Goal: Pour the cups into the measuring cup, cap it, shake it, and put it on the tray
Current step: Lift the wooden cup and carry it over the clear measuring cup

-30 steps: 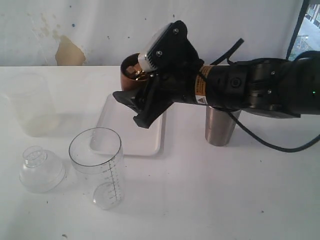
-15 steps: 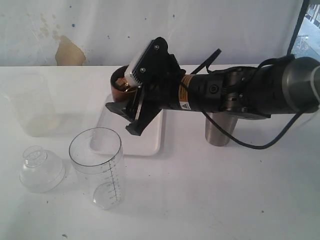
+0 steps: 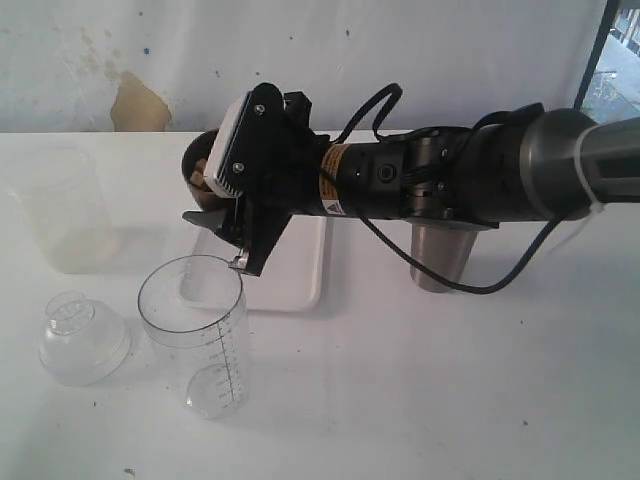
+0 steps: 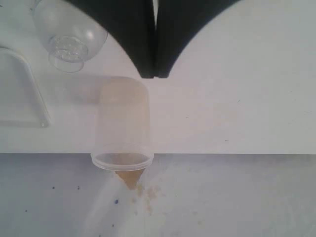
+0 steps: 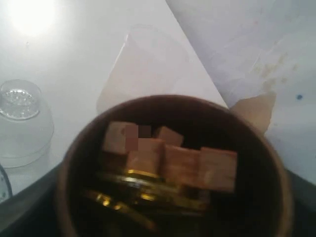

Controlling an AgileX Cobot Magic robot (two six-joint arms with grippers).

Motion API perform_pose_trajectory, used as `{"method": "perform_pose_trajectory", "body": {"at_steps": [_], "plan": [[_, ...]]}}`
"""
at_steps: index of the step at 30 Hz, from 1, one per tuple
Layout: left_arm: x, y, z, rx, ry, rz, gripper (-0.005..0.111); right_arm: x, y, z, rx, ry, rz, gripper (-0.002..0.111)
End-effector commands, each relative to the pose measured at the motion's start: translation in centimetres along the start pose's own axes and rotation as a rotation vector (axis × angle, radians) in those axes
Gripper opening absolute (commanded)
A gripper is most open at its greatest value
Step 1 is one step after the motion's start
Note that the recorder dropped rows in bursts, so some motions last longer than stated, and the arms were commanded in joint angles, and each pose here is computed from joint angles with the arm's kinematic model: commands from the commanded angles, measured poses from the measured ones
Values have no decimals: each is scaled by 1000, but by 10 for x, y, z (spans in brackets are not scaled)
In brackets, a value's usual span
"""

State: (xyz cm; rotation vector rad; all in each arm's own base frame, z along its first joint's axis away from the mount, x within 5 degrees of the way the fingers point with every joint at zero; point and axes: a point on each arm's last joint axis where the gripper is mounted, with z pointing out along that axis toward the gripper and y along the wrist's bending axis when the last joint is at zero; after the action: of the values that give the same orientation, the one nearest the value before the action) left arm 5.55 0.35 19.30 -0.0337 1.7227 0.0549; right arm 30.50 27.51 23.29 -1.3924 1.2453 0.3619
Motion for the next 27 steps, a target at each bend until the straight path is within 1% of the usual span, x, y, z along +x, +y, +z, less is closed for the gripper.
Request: {"method": "perform_pose_trajectory", "body": {"at_steps": [1,5,10,15,19,24,27], "plan": [[1,0,0,1,-7,7,0,-4,2,1,-23,-14,-68,0],[1,0,0,1,-7,7,0,-6,8,-1,-98,-9,-204,0],[1,0,0,1,-7,7,0,-12,6,-5,-90,-14,-229,0],[1,0,0,1,-7,7,0,-15,4,-7,-83,-19,-306,0],[1,0,0,1,-7,7,0,-16,4,-7,-81,-20,-317,0],[1,0,0,1,-7,7,0,-17,6,-7,-83,-19,-404,0],[1,0,0,1,-7,7,0,-20,8,-4,-77,12,-432,0]]}}
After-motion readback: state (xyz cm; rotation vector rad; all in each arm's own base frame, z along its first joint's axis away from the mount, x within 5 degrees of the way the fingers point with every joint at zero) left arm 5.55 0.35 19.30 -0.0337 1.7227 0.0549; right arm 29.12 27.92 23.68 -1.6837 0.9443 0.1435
